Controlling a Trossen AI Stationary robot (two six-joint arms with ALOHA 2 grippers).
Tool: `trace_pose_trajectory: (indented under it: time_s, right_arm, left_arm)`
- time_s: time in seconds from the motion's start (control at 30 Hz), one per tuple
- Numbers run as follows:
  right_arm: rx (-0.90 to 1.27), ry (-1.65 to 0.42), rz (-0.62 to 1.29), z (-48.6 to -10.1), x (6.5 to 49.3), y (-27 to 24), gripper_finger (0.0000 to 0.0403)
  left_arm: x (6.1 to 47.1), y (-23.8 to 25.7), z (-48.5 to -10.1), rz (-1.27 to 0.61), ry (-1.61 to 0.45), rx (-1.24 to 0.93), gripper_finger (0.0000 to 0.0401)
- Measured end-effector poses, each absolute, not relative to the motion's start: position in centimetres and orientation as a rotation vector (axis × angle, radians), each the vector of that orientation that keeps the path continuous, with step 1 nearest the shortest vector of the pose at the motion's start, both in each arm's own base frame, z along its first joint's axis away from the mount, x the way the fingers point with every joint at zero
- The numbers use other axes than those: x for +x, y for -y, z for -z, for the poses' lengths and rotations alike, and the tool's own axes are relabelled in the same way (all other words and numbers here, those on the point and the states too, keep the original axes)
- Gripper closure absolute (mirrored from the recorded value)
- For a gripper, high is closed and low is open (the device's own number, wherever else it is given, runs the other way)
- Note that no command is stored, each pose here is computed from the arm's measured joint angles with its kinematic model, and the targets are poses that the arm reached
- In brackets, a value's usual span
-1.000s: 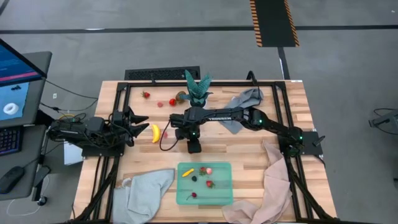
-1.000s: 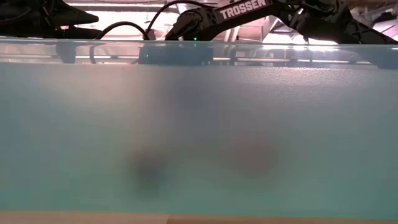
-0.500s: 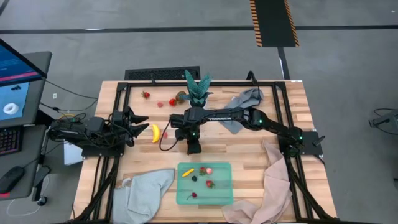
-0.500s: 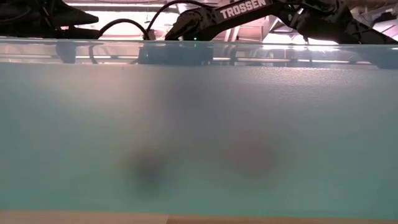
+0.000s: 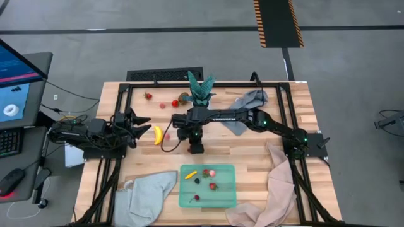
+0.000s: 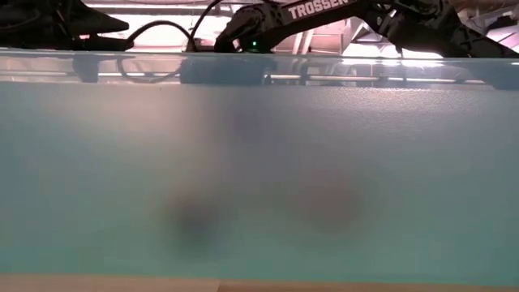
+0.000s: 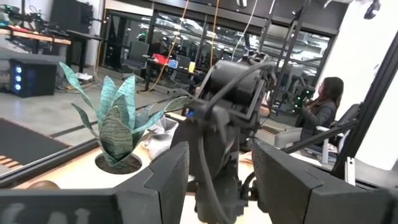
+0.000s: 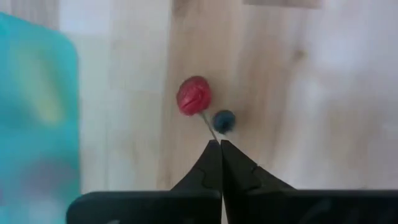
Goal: Pick and placing Produce into tupperware
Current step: Put the red cherry into the green bin
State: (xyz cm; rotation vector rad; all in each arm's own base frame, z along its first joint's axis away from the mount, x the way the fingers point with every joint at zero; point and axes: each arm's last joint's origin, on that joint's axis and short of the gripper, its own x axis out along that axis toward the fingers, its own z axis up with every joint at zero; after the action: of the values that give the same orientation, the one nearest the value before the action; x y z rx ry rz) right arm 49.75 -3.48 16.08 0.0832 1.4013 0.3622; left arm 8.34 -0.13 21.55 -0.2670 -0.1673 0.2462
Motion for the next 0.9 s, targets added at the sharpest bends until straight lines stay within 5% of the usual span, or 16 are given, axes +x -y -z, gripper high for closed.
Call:
trace_pose_trajectory:
  time_s: [0.43,0.9]
  right_arm:
    - [0.044,-1.337,-0.302,-20.3,49.5,2.9,0.0393]
    - [0.037,-1.289,-0.310,-24.7,48.1,-4.9,0.0390]
  left_arm:
    - [8.3,0.1,-21.6,-0.269,0.174,-0.270,0.0234]
    - [8.2,-0.2,-21.5,-0.383,0.181,-0.261,0.0234]
